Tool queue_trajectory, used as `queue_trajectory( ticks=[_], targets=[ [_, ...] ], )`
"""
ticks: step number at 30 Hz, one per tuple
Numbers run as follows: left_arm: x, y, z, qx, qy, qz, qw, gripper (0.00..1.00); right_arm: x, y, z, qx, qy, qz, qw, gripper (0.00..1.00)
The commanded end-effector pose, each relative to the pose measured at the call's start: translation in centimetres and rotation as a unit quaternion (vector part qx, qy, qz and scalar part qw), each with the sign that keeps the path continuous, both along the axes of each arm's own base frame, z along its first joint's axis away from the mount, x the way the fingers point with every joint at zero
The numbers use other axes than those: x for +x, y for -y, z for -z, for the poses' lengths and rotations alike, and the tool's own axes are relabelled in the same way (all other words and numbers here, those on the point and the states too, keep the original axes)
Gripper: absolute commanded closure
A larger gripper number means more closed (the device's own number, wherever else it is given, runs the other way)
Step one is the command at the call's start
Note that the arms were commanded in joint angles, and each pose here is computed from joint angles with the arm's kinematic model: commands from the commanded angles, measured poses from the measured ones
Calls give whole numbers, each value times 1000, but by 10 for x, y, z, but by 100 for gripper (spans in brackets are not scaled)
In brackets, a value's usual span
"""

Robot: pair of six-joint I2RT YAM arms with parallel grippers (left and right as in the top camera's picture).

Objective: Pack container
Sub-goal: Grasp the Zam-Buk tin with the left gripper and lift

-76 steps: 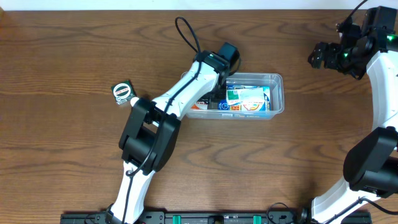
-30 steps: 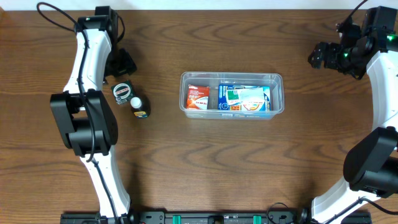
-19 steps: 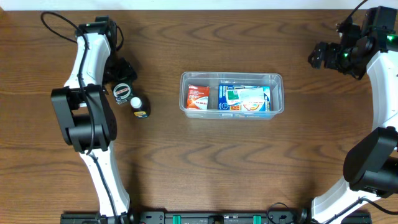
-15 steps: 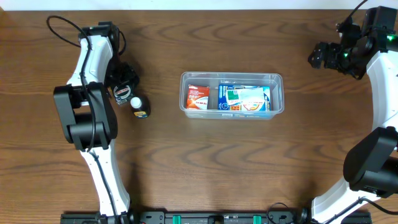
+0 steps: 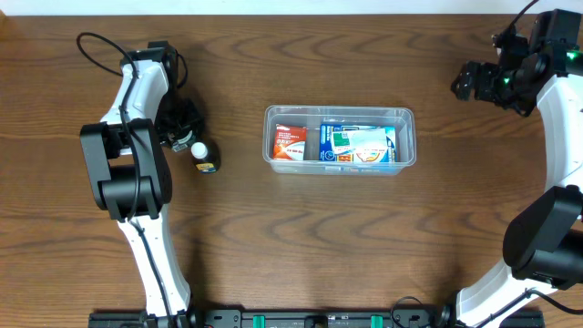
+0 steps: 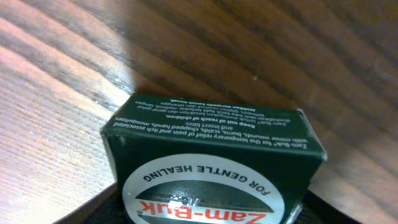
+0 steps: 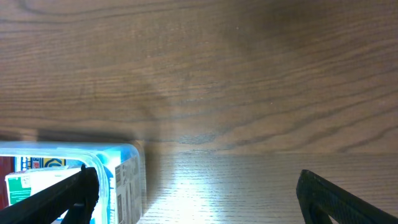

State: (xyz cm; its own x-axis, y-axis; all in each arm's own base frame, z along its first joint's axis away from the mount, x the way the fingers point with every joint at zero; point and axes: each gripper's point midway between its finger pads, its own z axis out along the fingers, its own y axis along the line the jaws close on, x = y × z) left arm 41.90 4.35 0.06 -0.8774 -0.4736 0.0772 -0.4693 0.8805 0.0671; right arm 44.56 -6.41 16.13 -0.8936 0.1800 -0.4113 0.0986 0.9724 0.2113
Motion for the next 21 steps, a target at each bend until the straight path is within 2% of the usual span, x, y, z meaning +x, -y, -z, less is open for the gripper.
queue_trajectory(
  ticks=[1, 2, 11, 17, 21],
  targets=[
    [-4, -3, 9, 5, -8, 4, 1000, 51, 0, 2, 0, 2, 0, 4, 1000, 1],
    [-3, -3, 9, 5, -6, 6, 1000, 56, 0, 2, 0, 1, 0, 4, 1000, 1],
    [5, -3, -16, 5, 6, 14, 1000, 68, 0, 2, 0, 2, 0, 4, 1000, 1],
    [16, 7, -77, 1, 55, 24, 998, 69, 0, 2, 0, 2, 0, 4, 1000, 1],
    [17, 43, -129, -49, 111, 69, 990, 69, 0, 2, 0, 2, 0, 4, 1000, 1]
  ],
)
